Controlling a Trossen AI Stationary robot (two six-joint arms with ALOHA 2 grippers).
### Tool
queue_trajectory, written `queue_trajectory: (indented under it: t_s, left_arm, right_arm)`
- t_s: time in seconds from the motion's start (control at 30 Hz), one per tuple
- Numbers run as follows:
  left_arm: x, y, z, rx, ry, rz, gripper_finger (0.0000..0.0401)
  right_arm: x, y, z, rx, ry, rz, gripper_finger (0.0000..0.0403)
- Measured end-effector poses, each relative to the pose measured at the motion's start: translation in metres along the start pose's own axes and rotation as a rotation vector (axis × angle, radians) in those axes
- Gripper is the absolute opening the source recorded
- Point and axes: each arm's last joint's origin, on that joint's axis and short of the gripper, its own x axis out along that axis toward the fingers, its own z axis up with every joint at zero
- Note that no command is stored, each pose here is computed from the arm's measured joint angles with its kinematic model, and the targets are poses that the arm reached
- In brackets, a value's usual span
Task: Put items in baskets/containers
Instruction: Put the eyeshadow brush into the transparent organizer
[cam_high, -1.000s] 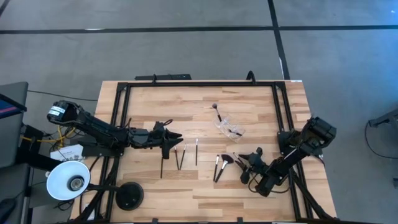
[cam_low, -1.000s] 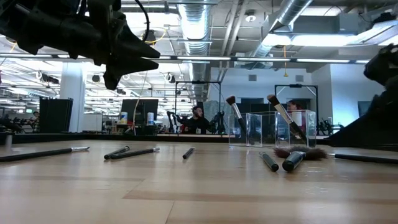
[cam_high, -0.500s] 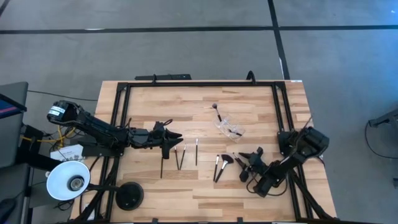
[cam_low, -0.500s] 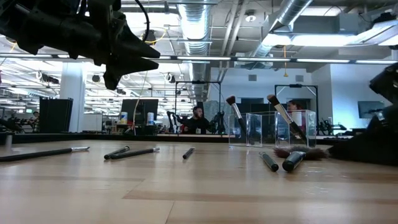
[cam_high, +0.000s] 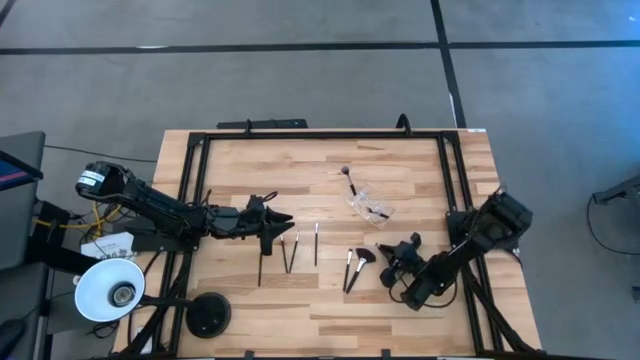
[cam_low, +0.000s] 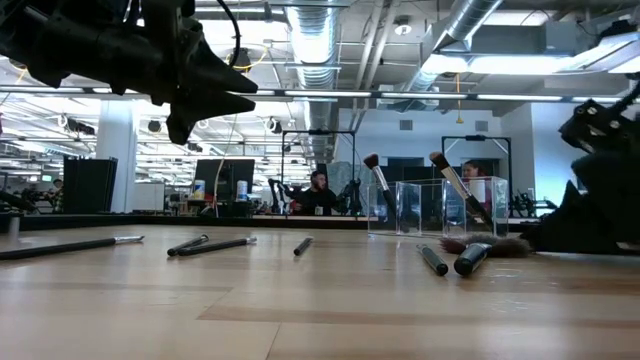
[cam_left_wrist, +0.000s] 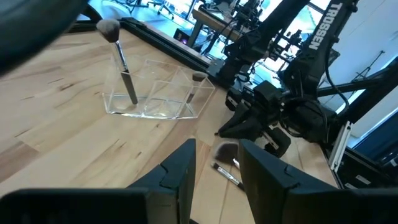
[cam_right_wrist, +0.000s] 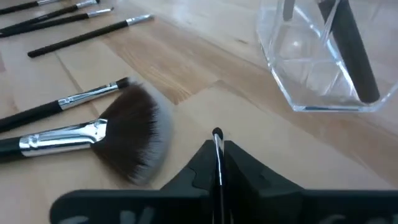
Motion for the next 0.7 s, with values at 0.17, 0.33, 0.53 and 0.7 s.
queue_trajectory:
  t_s: [0.17,0.33,0.53,0.7]
  left_arm:
    - [-0.001,-0.005,0.002,-0.019,-0.028,-0.039,0.0117]
    - [-0.001,-0.019,0.004,0.050,-0.107,-0.191,0.0117]
    - [0.009,-0.024,-0.004,0.088,-0.167,-0.264,0.0117]
    - [0.027,-0.028,-0.004,0.084,-0.157,-0.250,0.0117]
  right_arm:
    - [-0.018,0.009,0.041,0.089,-0.141,0.063,0.0008]
    - [-0.034,0.021,0.087,0.125,-0.376,0.051,0.0011]
    - [-0.019,0.030,0.132,0.019,-0.424,0.135,0.0010]
    - [-0.006,0.031,0.168,-0.081,-0.625,0.346,0.0006]
